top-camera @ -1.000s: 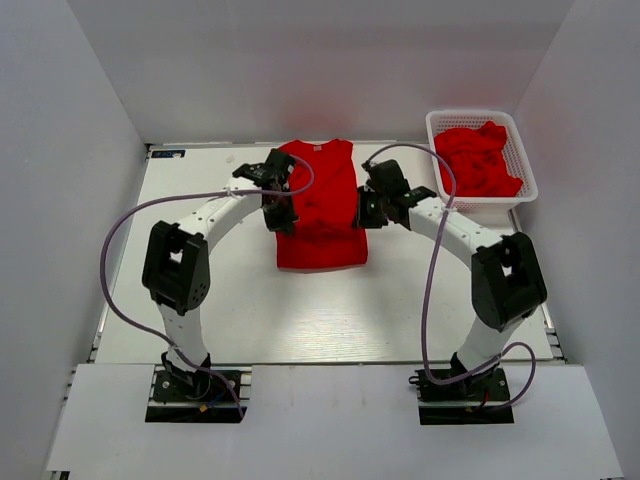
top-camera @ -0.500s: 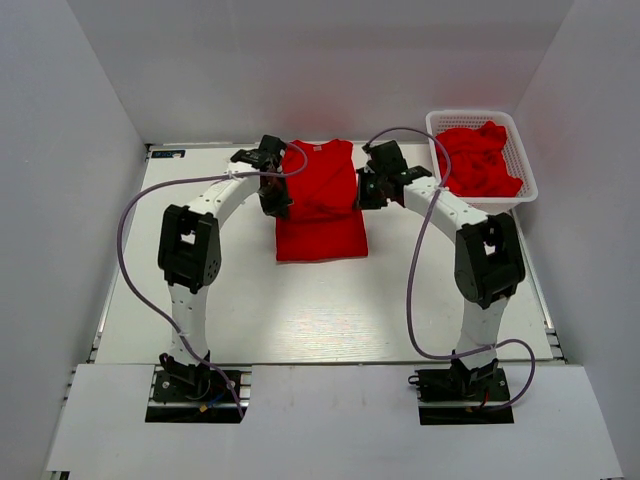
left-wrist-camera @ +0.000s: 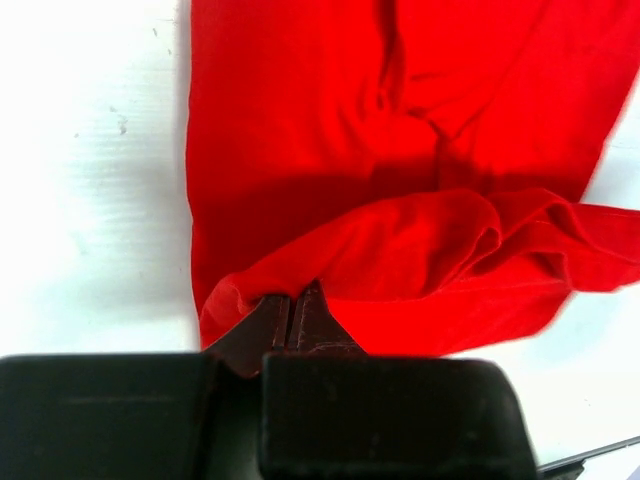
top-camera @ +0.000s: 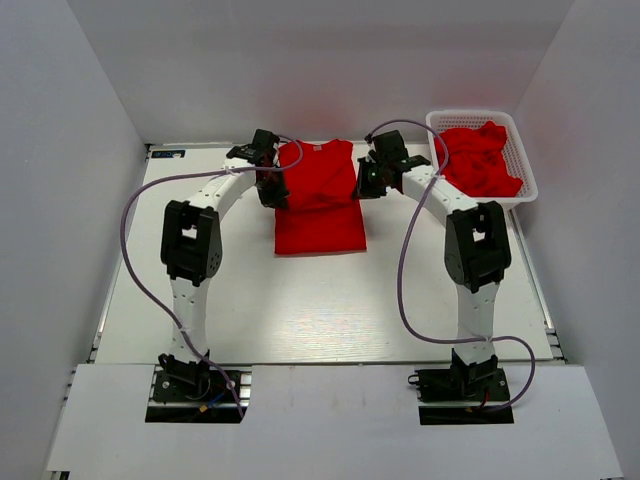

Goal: Fold and stack the t-shirts
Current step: Fold the folded rectangular tshirt in 1/3 of the way

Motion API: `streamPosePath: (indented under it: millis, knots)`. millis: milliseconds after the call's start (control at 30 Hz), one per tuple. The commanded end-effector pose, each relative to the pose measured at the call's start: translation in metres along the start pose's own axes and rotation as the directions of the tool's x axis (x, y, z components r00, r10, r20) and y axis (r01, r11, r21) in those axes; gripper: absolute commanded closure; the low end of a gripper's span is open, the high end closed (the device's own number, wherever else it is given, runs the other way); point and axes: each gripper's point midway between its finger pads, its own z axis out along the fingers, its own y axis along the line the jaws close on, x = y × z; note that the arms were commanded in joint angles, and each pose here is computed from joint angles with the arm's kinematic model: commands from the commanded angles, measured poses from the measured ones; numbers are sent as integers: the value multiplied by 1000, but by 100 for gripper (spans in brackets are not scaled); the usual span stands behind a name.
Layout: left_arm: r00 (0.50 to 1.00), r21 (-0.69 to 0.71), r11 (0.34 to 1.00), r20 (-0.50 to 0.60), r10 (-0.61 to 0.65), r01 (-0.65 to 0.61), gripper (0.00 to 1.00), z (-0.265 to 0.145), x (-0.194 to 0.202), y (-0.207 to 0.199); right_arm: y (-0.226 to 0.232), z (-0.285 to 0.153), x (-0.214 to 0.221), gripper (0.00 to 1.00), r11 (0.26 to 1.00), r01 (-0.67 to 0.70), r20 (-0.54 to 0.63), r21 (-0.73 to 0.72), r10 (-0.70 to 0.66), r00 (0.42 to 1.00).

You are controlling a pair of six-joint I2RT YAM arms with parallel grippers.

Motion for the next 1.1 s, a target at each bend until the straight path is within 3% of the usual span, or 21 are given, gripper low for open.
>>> streamPosePath:
  millis: [0, 233, 367, 400, 433, 467, 500, 567, 600, 633, 800, 867, 900, 967, 1000, 1067]
  knots:
    - [1000, 36, 999, 20, 7, -7, 100, 2, -13, -4, 4, -2, -22, 100, 1000, 10, 42, -29, -9, 999]
    - [999, 56, 998, 48, -6, 3, 96, 8, -26, -2, -6, 12, -26, 100, 999, -14, 35, -42, 15, 999]
    - [999, 62, 998, 49, -14, 11, 74, 12, -32, 0, -9, 25, -28, 95, 997, -29, 17, -66, 30, 999]
    - [998, 65, 998, 53, -14, 10, 44, 14, -35, -1, -3, 22, -41, 92, 997, -18, 48, -80, 22, 999]
    - [997, 73, 997, 78, -20, 15, 20, 11, -44, 0, -7, 27, -42, 87, 996, -24, 44, -81, 27, 999]
    - [996, 78, 997, 87, -19, 12, 1, 11, -46, -1, -10, 32, -42, 75, 997, -29, 41, -78, 32, 999]
    - [994, 90, 996, 110, -17, 7, 1, 8, -53, -5, -8, 29, -54, 72, 996, -29, 66, -88, 35, 997]
    - [985, 95, 995, 168, -31, 15, 1, -2, -78, -3, -4, 25, -70, 52, 993, -18, 102, -112, 30, 994]
    - [985, 85, 996, 168, -32, 18, 1, -2, -80, -2, -3, 20, -75, 34, 993, -14, 116, -117, 28, 993]
    - [978, 89, 996, 207, -40, 21, 1, -15, -95, -3, -2, 16, -81, 10, 992, -9, 135, -123, 26, 990]
    - [977, 78, 997, 211, -16, 0, 1, -33, -89, 5, 10, -25, -80, 10, 991, 51, 175, -121, -29, 984]
    - [980, 71, 997, 201, -8, -6, 1, -41, -72, 12, 0, -20, -48, 10, 993, 38, 116, -108, -25, 993]
    - [988, 47, 999, 155, -3, -4, 1, -32, -51, 24, 10, -39, -54, 10, 991, 57, 151, -124, -38, 988]
    - [984, 36, 999, 178, 16, -23, 1, -46, -40, 25, -4, -32, -13, 10, 994, 28, 74, -108, -21, 997]
    - [992, 2, 1000, 127, 30, -30, 1, -37, -15, 35, -1, -42, -1, 10, 994, 25, 73, -108, -17, 997]
    - [991, 49, 997, 126, 52, -58, 1, -45, 0, 28, -11, -41, 33, 10, 995, 0, 22, -99, 2, 1000]
